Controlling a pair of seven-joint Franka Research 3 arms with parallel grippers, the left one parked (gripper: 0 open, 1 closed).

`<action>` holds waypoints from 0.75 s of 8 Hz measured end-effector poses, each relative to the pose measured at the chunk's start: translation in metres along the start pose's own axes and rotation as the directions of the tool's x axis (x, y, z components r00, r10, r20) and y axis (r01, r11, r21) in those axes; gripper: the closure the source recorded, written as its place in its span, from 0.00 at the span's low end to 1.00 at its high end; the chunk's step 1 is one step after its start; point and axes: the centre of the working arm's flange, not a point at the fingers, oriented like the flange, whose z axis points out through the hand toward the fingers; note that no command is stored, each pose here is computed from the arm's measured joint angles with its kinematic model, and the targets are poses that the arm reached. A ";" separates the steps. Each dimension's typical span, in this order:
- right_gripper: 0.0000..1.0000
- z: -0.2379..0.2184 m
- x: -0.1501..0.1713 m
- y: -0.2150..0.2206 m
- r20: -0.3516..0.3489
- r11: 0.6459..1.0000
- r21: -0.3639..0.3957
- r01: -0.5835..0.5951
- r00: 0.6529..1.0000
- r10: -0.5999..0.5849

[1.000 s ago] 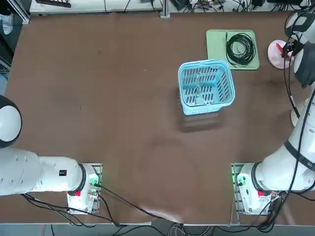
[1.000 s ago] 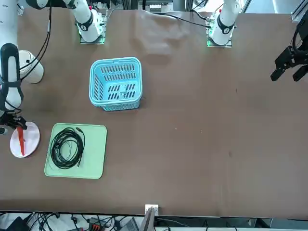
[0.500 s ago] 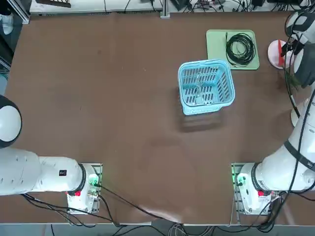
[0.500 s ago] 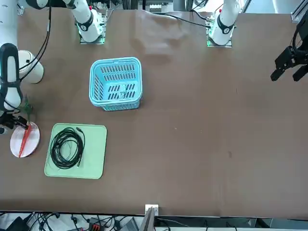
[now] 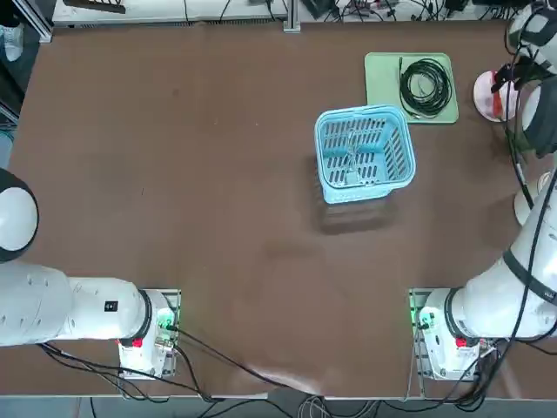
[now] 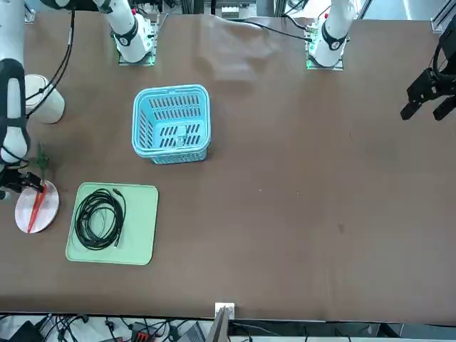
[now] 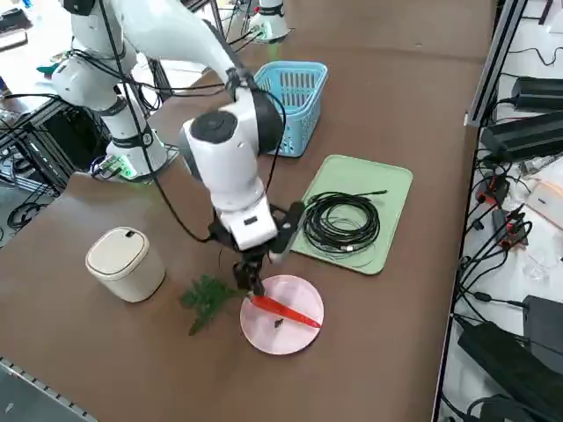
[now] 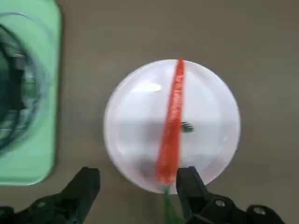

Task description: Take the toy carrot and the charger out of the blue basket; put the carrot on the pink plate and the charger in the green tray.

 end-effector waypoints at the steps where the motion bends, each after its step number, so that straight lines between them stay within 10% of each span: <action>1: 0.00 -0.027 0.002 -0.013 0.024 0.999 0.032 -0.001 1.000 0.000; 6: 0.00 -0.186 -0.009 -0.143 0.230 0.990 -0.026 -0.140 0.963 0.142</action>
